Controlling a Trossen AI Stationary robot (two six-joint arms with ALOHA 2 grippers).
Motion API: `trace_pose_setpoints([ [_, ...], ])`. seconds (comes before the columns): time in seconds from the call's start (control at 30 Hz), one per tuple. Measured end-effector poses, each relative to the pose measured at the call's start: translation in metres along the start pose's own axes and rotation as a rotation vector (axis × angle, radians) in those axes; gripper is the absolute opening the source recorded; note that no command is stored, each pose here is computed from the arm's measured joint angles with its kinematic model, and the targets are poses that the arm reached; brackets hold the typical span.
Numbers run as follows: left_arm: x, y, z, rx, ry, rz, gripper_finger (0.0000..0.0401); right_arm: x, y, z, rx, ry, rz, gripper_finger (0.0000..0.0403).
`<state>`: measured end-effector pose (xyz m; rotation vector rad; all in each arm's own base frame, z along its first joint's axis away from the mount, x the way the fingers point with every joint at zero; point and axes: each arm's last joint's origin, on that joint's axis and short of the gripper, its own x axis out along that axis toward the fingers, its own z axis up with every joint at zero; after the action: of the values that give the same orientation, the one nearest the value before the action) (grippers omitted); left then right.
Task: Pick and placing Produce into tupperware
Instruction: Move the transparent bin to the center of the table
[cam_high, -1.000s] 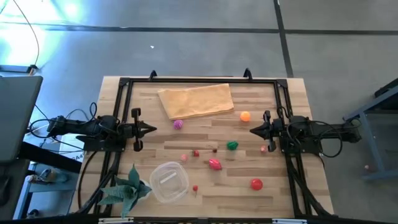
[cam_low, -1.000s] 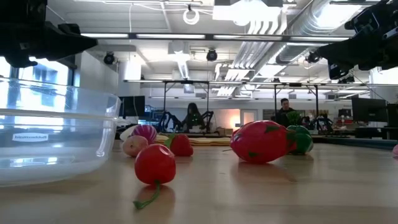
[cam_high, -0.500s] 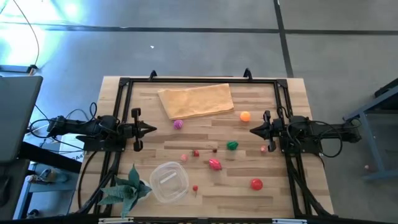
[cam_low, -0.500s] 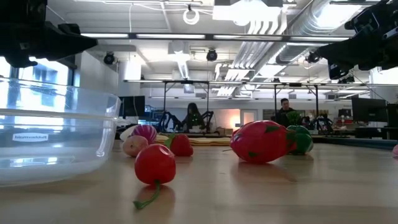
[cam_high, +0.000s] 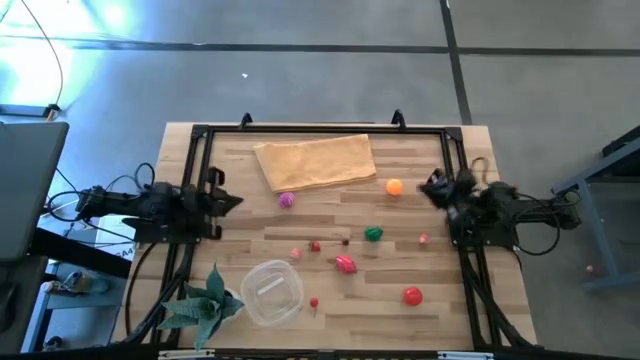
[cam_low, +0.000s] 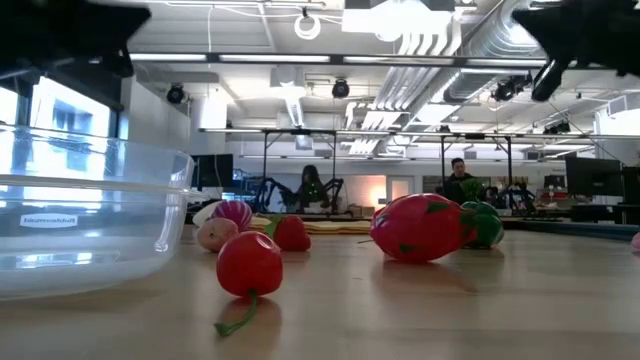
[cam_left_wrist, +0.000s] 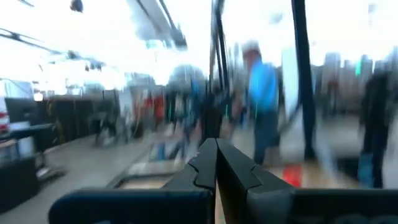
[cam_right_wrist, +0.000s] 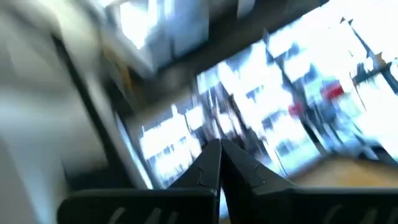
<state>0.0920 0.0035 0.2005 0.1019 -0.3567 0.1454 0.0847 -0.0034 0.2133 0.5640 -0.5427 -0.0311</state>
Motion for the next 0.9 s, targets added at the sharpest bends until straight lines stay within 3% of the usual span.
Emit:
trace_pose_setpoints([
  [0.1, -0.001, 0.002, 0.014, -0.041, -0.146, 0.016, 0.0001, -0.002, 0.006, 0.017, 0.155, -0.206, 0.008, 0.0],
  [0.33, -0.003, 0.003, 0.024, -0.06, -0.251, 0.028, 0.0001, -0.006, 0.011, 0.031, 0.202, -0.379, 0.031, 0.0],
  [0.53, -0.004, 0.009, 0.049, -0.087, -0.329, 0.13, 0.0001, -0.005, 0.015, 0.036, 0.171, -0.362, 0.072, 0.0],
  [0.67, 0.003, 0.012, 0.091, 0.082, -0.373, 0.11, 0.0001, 0.002, 0.036, 0.064, 0.077, -0.323, 0.141, 0.0],
  [0.8, 0.021, 0.014, 0.128, 0.208, -0.203, 0.066, 0.0001, 0.01, 0.058, 0.098, -0.072, -0.146, 0.058, 0.0],
  [0.9, 0.039, 0.016, 0.148, 0.244, 0.032, 0.085, 0.0001, 0.015, 0.068, 0.12, -0.133, -0.021, -0.121, 0.0],
])
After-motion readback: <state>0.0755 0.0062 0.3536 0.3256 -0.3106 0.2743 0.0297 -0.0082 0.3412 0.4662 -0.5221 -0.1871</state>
